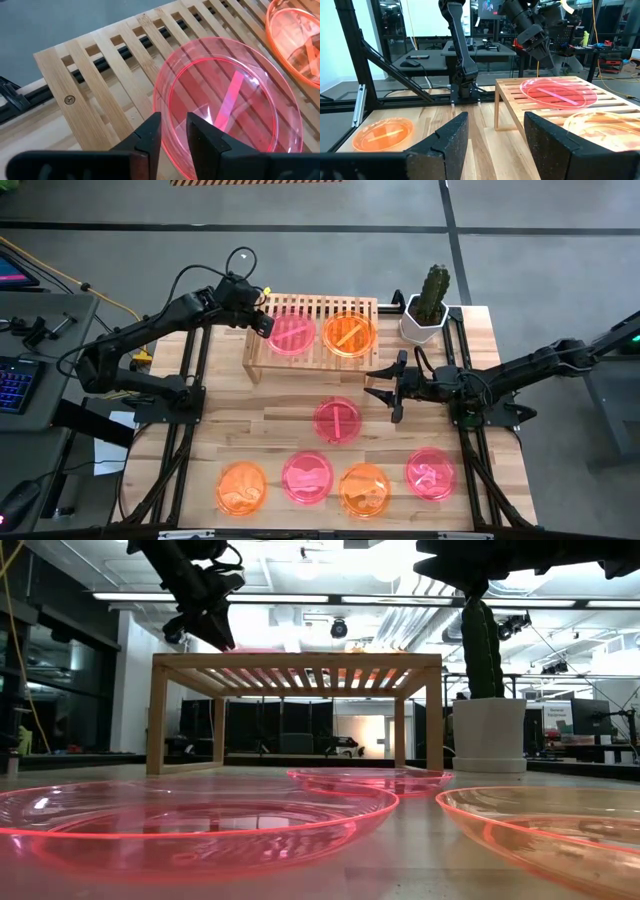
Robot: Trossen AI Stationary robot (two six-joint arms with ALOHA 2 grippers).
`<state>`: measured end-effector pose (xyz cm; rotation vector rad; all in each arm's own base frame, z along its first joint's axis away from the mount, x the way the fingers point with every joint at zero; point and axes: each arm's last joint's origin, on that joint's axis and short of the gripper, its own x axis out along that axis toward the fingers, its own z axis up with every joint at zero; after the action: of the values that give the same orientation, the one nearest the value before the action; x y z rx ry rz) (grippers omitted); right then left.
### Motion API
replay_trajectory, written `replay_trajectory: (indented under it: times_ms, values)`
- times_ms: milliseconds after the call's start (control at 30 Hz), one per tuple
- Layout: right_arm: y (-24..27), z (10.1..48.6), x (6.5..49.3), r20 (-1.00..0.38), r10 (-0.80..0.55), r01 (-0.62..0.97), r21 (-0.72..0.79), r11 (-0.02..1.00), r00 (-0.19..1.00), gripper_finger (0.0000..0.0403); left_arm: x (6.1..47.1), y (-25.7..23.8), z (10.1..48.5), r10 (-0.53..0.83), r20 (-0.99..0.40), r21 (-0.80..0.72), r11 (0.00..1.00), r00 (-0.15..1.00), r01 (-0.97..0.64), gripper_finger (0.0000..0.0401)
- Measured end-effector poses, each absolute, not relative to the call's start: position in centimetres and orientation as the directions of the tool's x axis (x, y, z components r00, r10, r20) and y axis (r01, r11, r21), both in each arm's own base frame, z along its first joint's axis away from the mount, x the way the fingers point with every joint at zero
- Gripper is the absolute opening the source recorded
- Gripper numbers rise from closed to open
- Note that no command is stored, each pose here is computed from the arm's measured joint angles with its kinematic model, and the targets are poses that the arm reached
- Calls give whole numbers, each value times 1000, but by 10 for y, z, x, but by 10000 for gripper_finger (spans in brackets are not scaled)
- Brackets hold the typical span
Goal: Place and stack plates onto a shelf
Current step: Stack the pink plate on top of the other pink plate on the shelf
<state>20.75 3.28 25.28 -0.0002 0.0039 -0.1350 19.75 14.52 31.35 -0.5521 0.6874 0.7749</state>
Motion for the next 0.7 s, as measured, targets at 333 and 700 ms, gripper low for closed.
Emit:
replay_trajectory:
  times_ms: [333,700]
  values:
    - [33,253,207,-4,-135,135,-1,991,991,185,190,135,327,480,-680,-120,673,554,-730,96]
    - [33,253,207,-4,-135,135,-8,991,991,185,169,48,306,328,-205,-198,909,922,-367,93]
